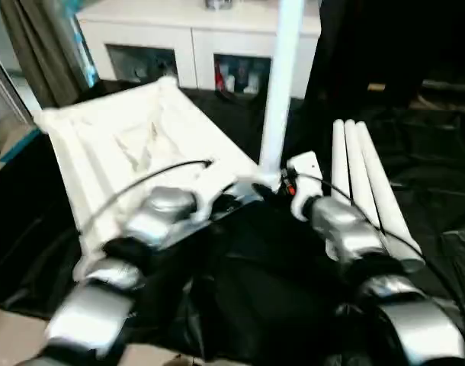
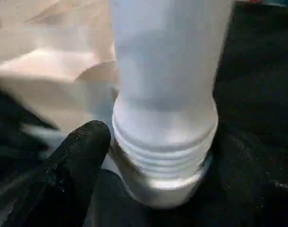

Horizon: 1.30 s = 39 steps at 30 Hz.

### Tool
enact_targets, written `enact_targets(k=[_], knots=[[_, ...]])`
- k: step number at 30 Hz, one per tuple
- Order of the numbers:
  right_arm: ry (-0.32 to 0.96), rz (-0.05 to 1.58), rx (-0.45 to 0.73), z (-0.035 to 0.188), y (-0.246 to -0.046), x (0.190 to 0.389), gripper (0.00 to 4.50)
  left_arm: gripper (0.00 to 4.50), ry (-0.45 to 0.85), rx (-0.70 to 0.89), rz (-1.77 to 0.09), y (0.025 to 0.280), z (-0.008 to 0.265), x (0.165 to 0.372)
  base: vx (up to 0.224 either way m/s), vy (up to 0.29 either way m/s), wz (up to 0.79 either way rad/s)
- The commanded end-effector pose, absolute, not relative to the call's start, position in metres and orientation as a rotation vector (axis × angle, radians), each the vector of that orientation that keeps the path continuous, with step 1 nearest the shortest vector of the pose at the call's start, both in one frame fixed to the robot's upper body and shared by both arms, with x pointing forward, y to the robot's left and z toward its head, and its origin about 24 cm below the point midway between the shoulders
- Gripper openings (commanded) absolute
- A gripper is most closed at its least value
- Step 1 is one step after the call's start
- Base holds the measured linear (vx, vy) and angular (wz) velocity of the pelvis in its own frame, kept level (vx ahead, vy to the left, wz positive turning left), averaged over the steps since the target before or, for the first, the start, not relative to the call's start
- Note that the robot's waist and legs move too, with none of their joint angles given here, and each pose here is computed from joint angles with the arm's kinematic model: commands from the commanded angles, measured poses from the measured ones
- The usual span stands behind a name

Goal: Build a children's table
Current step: Rotate leg to tighten

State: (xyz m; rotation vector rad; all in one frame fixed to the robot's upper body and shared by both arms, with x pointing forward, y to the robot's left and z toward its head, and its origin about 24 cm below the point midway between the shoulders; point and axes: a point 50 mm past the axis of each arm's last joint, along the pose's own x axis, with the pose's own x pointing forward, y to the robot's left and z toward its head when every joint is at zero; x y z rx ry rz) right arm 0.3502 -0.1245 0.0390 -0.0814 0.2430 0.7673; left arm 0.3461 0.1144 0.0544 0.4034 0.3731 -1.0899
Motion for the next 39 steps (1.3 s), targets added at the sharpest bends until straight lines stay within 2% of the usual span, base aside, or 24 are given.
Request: enact_targets(k=[1,4,12,13,17,18,21,24,26,30,34,37,39], knots=[[0.236,0.884,-0.126,0.042,-0.120,0.345,3.70,0.00,0.371,0.428,-1.217,0.110,0.051,0.336,0.000,0.000,0.00],[0.222,0.971,-0.178,0.048,-0.136,0.340,3.70,0.00,0.397,0.452,-1.285,0.123,0.052,0.330,0.000,0.000,0.00],[0.191,1.046,-0.160,0.052,-0.140,0.332,3.70,0.00,0.411,0.443,-1.355,0.129,0.052,0.321,0.000,0.000,0.00],[0.192,1.055,-0.152,0.051,-0.140,0.332,3.45,0.00,0.412,0.441,-1.354,0.129,0.052,0.320,0.000,0.000,0.00],[0.194,1.077,-0.128,0.051,-0.136,0.330,3.32,0.00,0.414,0.445,-1.350,0.129,0.052,0.320,0.000,0.000,0.00],[0.194,1.081,-0.124,0.050,-0.135,0.329,3.05,0.00,0.414,0.444,-1.350,0.129,0.052,0.320,0.000,0.000,0.00],[0.203,1.083,-0.108,0.047,-0.134,0.327,2.90,0.00,0.413,0.439,-1.344,0.128,0.053,0.320,0.000,0.000,0.00],[0.223,0.969,-0.084,0.040,-0.135,0.331,2.76,0.00,0.421,0.447,-1.278,0.126,0.051,0.326,0.000,0.000,0.00],[0.263,0.758,-0.060,0.029,-0.138,0.338,2.76,0.00,0.429,0.445,-1.132,0.122,0.049,0.338,0.000,0.000,0.00],[0.306,0.620,-0.029,0.019,-0.136,0.341,2.75,0.00,0.429,0.433,-1.018,0.114,0.049,0.347,0.000,0.000,0.00],[0.391,0.389,0.017,0.005,-0.124,0.345,2.75,0.00,0.446,0.381,-0.793,0.097,0.050,0.363,0.000,0.000,0.00],[0.432,0.304,0.003,0.002,-0.112,0.348,2.75,0.00,0.434,0.376,-0.728,0.084,0.052,0.368,0.000,0.000,0.00],[0.427,0.309,0.009,0.004,-0.102,0.349,2.75,0.00,0.424,0.375,-0.720,0.078,0.053,0.369,0.000,0.000,0.00]])
